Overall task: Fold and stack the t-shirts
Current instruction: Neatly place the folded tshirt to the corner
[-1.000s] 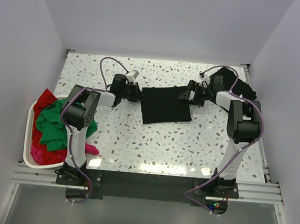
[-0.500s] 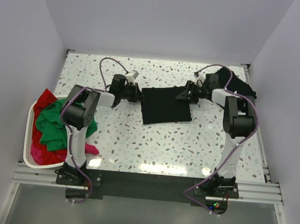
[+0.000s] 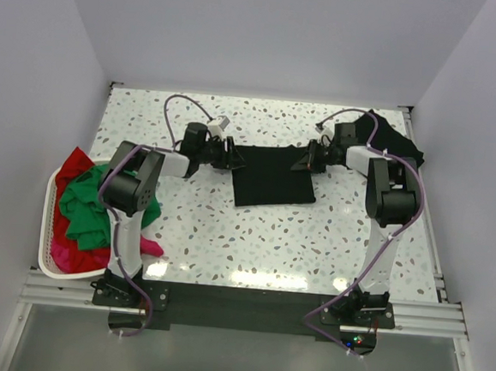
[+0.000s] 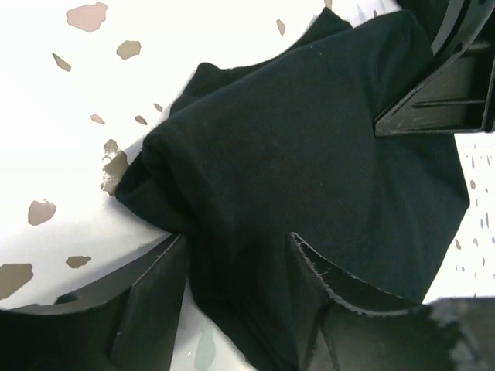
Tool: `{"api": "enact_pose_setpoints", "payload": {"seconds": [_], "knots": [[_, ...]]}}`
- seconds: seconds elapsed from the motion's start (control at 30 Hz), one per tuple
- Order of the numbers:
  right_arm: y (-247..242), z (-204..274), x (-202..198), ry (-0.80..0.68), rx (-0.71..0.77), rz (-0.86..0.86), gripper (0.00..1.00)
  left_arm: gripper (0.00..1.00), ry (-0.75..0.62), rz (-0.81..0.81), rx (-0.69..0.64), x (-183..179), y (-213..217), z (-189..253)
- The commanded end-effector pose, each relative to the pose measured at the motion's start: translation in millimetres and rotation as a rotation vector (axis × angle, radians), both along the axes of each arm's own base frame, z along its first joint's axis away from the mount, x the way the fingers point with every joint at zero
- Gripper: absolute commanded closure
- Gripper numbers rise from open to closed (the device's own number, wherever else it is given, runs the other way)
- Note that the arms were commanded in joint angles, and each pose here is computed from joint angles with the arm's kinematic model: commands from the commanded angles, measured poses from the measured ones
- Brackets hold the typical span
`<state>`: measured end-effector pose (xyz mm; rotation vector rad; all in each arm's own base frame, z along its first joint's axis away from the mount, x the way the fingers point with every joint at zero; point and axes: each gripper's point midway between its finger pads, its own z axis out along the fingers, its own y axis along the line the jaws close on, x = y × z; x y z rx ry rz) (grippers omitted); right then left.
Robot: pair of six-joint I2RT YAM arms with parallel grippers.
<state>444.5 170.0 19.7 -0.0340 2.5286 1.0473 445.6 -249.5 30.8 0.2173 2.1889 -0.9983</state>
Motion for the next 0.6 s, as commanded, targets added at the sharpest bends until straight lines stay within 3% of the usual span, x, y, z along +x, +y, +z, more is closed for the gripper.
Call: {"api": "enact_pose_setpoints", "payload": {"seconds": [0.0,0.23,0.57], "knots": [[-11,14,0,-0.005,-0.092,-0.022,1.00,0.42,-0.040,0.015,-0.004,1,8,15],[-34,40,20,-0.023,-0.214,-0.078,1.00,0.25,-0.054,0.062,0.009,1,24,23],[-73,87,70,-0.094,-0.357,-0.185,1.00,0.24,-0.046,0.075,0.004,4,33,20]]}}
